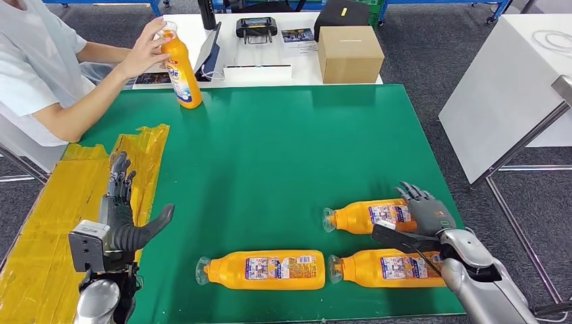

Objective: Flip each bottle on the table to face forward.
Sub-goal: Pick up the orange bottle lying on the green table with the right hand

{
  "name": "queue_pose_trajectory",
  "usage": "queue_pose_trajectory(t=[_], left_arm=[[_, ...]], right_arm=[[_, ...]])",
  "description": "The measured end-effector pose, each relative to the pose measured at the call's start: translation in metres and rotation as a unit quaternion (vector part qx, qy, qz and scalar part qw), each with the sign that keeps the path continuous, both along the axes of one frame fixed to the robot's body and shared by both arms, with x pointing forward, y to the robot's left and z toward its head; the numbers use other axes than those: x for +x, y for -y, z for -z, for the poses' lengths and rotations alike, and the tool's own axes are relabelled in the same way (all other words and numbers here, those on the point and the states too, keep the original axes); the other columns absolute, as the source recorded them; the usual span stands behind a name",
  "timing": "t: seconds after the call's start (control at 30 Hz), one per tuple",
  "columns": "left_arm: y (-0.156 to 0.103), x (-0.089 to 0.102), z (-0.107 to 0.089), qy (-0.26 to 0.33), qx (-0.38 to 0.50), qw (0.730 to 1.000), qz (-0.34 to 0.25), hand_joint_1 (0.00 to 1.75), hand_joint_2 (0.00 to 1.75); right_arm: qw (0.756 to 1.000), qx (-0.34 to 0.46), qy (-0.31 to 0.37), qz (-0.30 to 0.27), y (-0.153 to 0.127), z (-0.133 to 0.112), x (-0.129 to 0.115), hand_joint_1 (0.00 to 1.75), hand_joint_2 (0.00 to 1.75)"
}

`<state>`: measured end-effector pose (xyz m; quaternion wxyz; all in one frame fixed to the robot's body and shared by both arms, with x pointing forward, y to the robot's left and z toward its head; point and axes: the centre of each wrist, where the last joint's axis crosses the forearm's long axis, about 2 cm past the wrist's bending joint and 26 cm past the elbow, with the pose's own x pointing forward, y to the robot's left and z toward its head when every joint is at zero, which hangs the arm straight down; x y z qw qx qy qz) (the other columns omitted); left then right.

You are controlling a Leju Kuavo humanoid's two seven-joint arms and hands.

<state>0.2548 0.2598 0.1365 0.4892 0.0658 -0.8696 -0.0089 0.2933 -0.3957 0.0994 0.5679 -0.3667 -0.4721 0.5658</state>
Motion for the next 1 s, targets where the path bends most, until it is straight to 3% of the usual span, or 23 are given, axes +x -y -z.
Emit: queue_pose_trajectory(t=[0.33,0.37,0.47,0.5,0.87,1.0], left_arm=[[0.001,0.003,0.001,-0.004,0.0,1.0,0.002,0.0,1.75],[0.001,0.003,0.001,-0.004,-0.001,1.0,0.002,0.0,1.75],[0.001,0.003,0.001,-0.005,-0.003,1.0,0.002,0.0,1.75],[0.001,0.003,0.001,-0.005,-0.004,1.0,0.002,0.0,1.75],[0.001,0.003,0.002,-0.01,-0.009,1.0,0.003,0.0,1.75],[0.001,0.003,0.002,-0.011,-0.007,1.0,0.005,0.0,1.75]], right_arm=[[0.999,-0.03,-0.014,0.008,0.001,0.006,0.007,0.02,1.75],[0.999,-0.032,-0.015,0.008,0.001,0.006,0.008,0.32,1.75],[0.999,-0.042,-0.018,0.012,0.002,0.007,0.01,1.57,1.75],[0.999,-0.045,-0.019,0.014,0.002,0.007,0.011,1.7,1.75],[0.999,-0.049,-0.007,0.014,-0.007,0.01,0.018,1.75,1.75],[1.0,-0.017,0.02,0.01,-0.018,0.011,0.018,1.75,1.75]])
